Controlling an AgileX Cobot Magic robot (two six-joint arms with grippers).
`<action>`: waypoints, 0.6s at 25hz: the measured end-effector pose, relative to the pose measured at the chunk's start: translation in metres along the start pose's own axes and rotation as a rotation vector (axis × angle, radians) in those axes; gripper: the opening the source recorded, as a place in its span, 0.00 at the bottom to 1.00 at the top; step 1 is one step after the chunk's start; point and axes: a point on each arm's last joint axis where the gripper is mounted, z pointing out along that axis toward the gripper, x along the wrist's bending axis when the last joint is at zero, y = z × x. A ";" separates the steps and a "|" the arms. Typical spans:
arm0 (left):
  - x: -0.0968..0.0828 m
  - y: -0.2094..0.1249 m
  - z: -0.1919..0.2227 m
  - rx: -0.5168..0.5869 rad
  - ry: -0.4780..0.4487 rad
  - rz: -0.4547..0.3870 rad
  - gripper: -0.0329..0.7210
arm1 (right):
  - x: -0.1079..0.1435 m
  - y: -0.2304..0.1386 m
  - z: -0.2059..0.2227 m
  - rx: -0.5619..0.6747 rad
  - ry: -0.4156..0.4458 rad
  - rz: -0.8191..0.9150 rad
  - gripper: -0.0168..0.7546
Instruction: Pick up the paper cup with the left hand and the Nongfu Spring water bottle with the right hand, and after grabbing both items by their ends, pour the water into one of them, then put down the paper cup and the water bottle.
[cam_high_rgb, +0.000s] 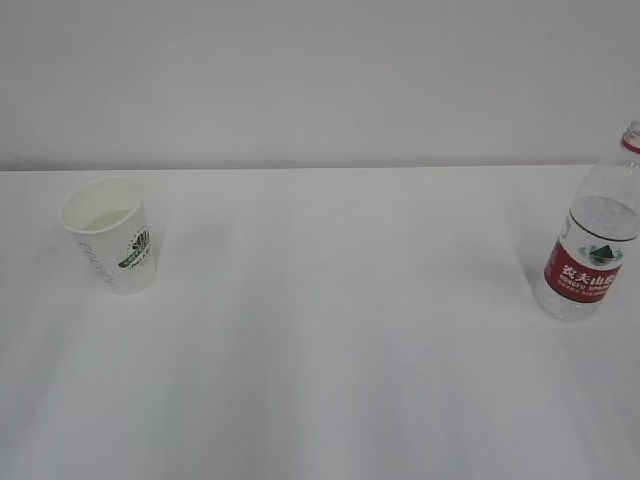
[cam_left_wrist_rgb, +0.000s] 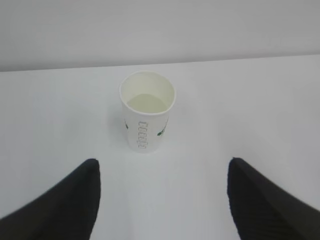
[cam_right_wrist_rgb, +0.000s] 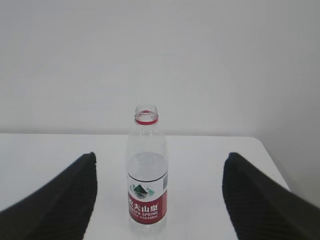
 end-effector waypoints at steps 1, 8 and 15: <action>0.000 0.002 -0.004 0.016 0.006 -0.001 0.81 | 0.000 -0.001 -0.002 0.006 -0.001 0.000 0.78; 0.001 0.003 -0.023 0.035 0.014 -0.012 0.73 | -0.001 0.002 -0.019 0.044 -0.007 0.005 0.78; 0.004 -0.008 -0.051 0.020 0.021 -0.018 0.72 | -0.005 0.004 -0.031 0.179 -0.032 -0.018 0.78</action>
